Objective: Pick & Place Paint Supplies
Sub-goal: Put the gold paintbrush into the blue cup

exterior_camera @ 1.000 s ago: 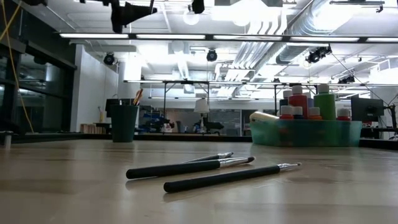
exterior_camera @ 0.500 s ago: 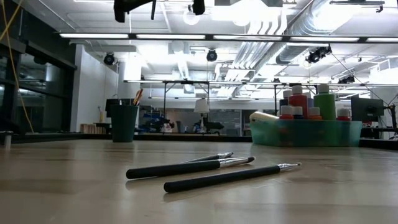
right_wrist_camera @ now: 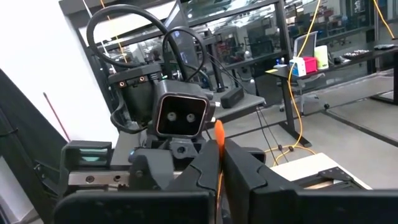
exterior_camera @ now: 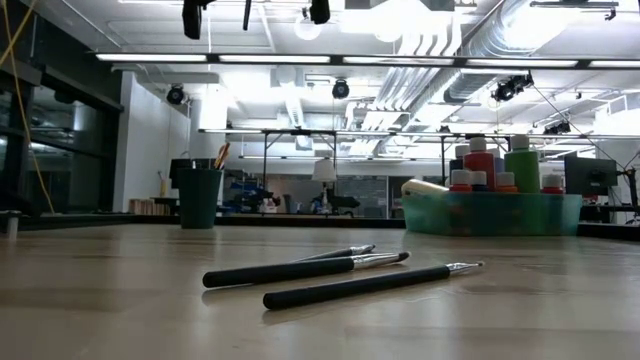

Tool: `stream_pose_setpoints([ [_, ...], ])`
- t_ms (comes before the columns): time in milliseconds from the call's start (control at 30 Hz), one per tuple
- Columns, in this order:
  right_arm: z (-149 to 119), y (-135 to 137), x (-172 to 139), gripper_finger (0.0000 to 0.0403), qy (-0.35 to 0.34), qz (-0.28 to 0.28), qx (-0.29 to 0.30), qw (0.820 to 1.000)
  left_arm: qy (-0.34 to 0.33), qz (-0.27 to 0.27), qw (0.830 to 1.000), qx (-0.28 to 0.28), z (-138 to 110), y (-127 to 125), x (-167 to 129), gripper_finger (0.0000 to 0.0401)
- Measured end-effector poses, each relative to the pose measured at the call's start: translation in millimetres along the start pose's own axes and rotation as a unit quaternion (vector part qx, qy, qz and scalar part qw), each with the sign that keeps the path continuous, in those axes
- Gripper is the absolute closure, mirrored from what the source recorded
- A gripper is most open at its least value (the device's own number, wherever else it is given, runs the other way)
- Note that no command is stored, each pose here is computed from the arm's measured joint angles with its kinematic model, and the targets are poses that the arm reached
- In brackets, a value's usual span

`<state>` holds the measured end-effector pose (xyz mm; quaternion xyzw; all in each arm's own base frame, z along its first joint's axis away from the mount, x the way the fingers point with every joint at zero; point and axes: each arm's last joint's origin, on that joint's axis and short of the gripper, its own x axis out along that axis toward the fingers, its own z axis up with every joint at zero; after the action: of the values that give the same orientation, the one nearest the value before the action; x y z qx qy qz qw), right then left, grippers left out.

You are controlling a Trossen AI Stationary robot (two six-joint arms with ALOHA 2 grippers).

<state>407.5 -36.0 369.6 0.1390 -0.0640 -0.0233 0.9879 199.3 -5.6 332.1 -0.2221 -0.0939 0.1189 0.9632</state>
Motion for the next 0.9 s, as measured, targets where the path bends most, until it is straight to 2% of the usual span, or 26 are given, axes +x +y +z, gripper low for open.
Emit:
stream_pose_setpoints([
  [133, 0.3, 0.3, -0.2, 0.0399, 0.0, 0.001, 0.0, 1.0, 0.001, -0.001, 1.0, 0.014, -0.2, 0.0, 0.0, 0.0384],
  [333, 0.3, 0.8, -0.1, 0.0399, 0.0, 0.004, 0.0, 1.0, 0.004, -0.009, 1.0, 0.017, -0.4, -0.4, 0.0, 0.0373],
  [467, -0.6, 2.3, -0.1, 0.0385, 0.002, 0.003, 0.002, 1.0, 0.009, -0.008, 1.0, 0.019, -1.3, -0.1, -0.1, 0.0387],
  [567, -1.3, 1.9, -0.1, 0.0356, 0.006, 0.0, 0.002, 1.0, 0.015, -0.008, 0.999, 0.03, -2.4, 0.2, -0.1, 0.0391],
  [700, 0.2, 2.2, -1.4, 0.0296, 0.007, 0.0, 0.008, 1.0, 0.011, 0.0, 0.999, 0.043, -2.1, 0.6, -0.1, 0.039],
  [800, 8.5, 3.4, -6.6, 0.0244, 0.002, -0.001, 0.016, 1.0, 0.002, 0.025, 0.998, 0.061, -0.3, 2.2, -2.0, 0.0388],
  [900, 22.4, 5.6, -18.8, 0.0196, 0.01, -0.016, 0.003, 1.0, -0.009, 0.079, 0.994, 0.075, 3.2, 6.3, -8.0, 0.0388],
])
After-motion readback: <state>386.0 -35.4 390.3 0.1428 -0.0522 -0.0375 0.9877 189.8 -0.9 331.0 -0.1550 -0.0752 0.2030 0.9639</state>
